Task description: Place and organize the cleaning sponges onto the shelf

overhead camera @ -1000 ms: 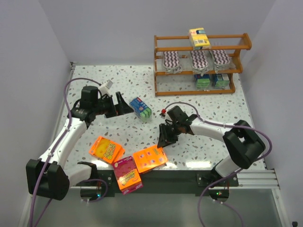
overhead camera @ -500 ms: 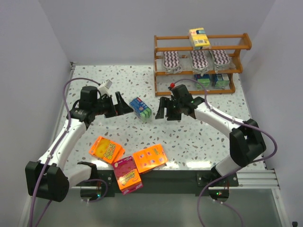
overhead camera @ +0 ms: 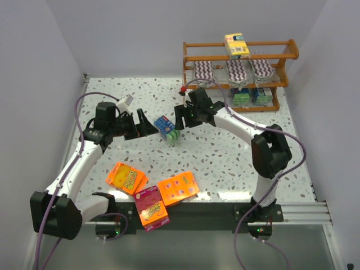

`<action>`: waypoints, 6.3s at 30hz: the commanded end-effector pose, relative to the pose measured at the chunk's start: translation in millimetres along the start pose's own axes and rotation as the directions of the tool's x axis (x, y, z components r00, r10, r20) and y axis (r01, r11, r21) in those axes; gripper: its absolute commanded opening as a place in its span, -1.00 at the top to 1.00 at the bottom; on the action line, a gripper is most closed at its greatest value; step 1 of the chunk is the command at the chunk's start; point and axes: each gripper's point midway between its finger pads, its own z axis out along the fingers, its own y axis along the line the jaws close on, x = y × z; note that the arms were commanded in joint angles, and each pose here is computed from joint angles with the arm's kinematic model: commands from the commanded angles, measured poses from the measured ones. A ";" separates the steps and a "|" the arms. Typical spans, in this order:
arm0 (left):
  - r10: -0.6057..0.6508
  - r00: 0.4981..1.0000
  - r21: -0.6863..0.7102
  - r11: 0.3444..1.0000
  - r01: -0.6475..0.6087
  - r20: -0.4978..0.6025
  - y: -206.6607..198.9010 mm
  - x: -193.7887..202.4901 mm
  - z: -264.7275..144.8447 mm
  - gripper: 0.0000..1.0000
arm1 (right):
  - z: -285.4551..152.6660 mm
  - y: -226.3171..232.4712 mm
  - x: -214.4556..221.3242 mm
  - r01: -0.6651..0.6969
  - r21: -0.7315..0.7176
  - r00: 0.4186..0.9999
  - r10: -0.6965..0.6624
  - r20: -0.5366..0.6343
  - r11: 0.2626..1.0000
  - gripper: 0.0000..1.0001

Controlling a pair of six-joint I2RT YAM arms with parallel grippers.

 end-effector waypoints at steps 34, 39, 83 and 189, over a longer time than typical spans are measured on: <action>0.027 0.999 -0.037 0.999 -0.026 0.043 1.7 -13.0 -8.8 -1.00 | 14.3 -22.0 64.1 -0.549 -0.323 0.832 0.464 -0.305 0.771 0.94; 0.023 0.999 -0.035 0.999 -0.022 0.043 2.7 -11.1 -8.1 -1.00 | -3.3 -52.1 96.4 -0.506 -0.134 0.836 0.446 -0.320 0.852 0.86; 0.040 0.978 -0.098 0.995 -0.021 0.204 -13.8 -39.1 -43.9 -1.00 | 20.0 50.3 66.8 -0.016 0.296 0.979 0.074 -0.189 0.955 1.00; 0.021 0.999 -0.059 0.998 -0.019 0.039 7.6 -31.8 2.5 -1.00 | -43.7 -210.5 -115.2 -0.909 -0.370 -0.078 0.791 0.607 0.194 1.00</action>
